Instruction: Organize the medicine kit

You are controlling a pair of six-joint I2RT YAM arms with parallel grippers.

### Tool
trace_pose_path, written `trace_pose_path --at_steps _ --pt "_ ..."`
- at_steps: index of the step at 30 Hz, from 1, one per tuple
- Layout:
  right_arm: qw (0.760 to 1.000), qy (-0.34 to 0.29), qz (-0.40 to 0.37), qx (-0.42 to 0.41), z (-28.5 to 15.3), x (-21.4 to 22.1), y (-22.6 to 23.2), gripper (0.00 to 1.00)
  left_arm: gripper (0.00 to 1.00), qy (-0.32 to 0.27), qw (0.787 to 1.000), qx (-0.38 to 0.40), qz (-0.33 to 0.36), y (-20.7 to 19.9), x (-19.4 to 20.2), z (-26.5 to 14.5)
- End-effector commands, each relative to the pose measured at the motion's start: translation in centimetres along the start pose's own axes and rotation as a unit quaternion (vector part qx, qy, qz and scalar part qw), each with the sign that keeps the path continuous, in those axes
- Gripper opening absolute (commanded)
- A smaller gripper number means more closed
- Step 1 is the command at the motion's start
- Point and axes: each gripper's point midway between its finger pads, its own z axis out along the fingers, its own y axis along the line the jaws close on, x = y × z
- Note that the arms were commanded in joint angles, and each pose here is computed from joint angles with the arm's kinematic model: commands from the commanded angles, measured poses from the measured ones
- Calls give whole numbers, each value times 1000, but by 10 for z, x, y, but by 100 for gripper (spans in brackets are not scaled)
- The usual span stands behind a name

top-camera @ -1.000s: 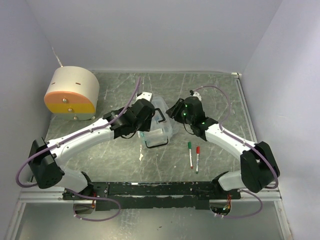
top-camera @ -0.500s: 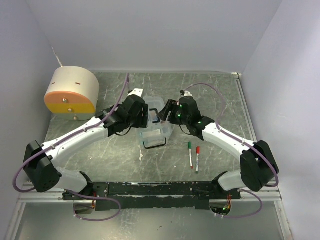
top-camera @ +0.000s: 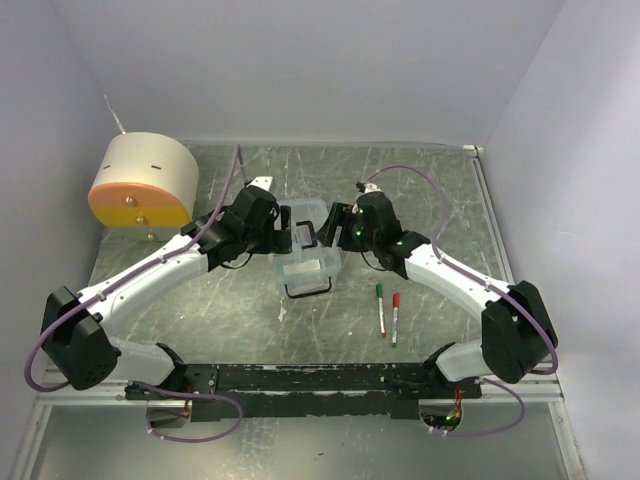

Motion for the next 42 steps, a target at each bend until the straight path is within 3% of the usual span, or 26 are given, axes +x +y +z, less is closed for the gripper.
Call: trace_pose_path --at_steps 1,5,9,17,22,25,30,34,37,42 --pt "1000 -5 -16 -18 -9 -11 7 71 96 -15 999 17 -28 3 -7 -8" --pt "998 14 -15 -55 -12 -1 14 71 90 -7 998 25 -64 10 0 -2" --pt "998 25 -7 -56 -9 6 12 63 78 -1 995 36 -90 12 8 6" --pt "999 38 -1 34 -1 14 -23 46 62 25 994 -22 -100 38 23 20" --pt "995 46 14 82 5 16 -37 44 55 44 993 -44 -105 49 41 27" --pt "996 42 20 72 1 9 -29 45 58 35 994 -41 -99 50 39 26" --pt "997 8 26 73 -21 -15 -18 56 87 -36 997 -44 -47 44 -25 2" --pt "996 -28 42 79 -42 -25 -19 70 100 -78 996 -32 23 28 -78 -10" --pt "996 -25 59 55 -54 -18 -13 77 100 -71 995 -2 73 14 -98 6" --pt "996 5 88 -14 -62 9 3 77 99 -34 987 39 151 4 -108 54"
